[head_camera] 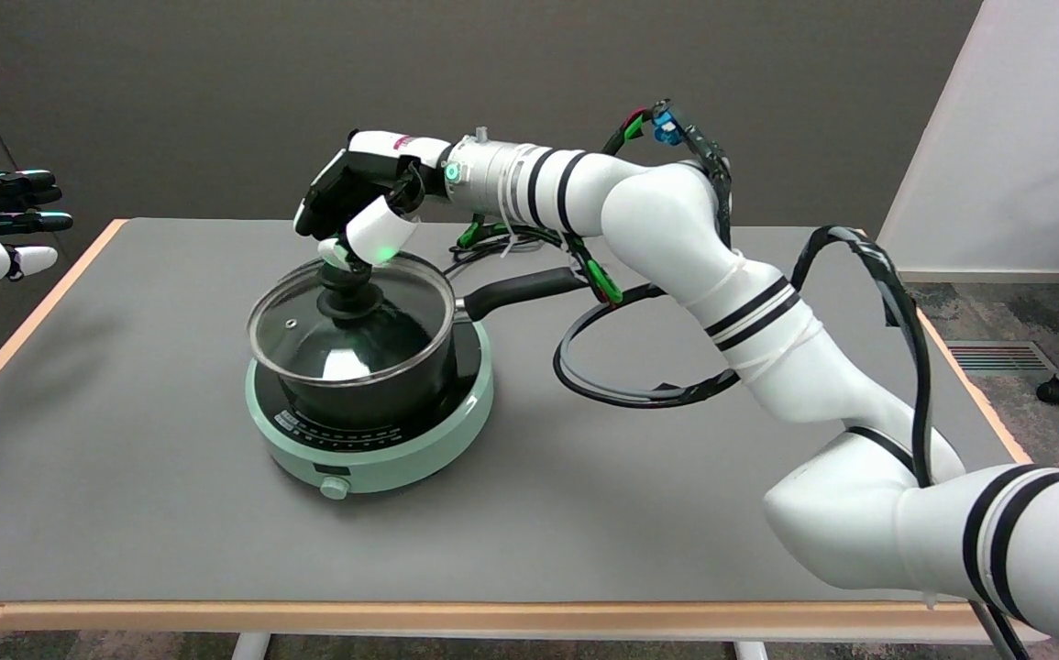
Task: Place the pot lid onto the soup pot.
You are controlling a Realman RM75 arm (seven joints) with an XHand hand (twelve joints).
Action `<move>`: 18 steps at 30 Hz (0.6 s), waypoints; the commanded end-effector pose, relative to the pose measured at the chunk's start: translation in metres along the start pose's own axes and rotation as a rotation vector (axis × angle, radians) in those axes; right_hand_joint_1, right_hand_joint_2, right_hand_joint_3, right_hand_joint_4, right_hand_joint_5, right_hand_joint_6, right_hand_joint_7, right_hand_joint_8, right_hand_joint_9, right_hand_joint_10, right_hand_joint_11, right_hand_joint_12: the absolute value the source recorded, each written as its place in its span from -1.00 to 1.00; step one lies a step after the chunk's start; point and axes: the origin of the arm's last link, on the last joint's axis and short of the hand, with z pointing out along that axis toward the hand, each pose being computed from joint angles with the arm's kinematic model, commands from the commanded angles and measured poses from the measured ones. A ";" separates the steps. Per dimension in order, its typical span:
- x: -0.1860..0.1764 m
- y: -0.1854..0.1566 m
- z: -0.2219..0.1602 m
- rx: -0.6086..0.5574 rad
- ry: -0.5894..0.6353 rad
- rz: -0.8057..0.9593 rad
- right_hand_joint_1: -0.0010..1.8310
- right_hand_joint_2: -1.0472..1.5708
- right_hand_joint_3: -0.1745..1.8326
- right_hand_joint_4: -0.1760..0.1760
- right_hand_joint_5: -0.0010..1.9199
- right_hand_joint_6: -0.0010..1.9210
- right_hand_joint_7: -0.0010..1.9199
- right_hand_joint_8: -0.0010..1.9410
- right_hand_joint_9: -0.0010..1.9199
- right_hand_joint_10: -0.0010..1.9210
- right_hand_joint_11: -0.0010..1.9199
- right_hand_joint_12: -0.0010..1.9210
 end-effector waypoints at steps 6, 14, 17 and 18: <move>0.000 -0.004 -0.002 0.014 0.012 -0.006 0.18 0.33 0.04 -0.29 -0.25 -0.53 -0.22 -0.70 -0.25 -0.25 -1.00 0.69; 0.005 -0.005 -0.005 0.005 0.047 -0.051 0.28 0.28 0.12 -0.42 -0.31 -0.62 -0.32 -0.74 -0.32 -0.36 -1.00 0.62; 0.008 -0.006 -0.010 0.004 0.092 -0.091 0.30 0.25 0.14 -0.41 -0.33 -0.64 -0.33 -0.75 -0.33 -0.38 -1.00 0.59; 0.009 -0.005 -0.011 0.000 0.102 -0.098 0.30 0.25 0.14 -0.41 -0.33 -0.65 -0.33 -0.75 -0.33 -0.39 -1.00 0.59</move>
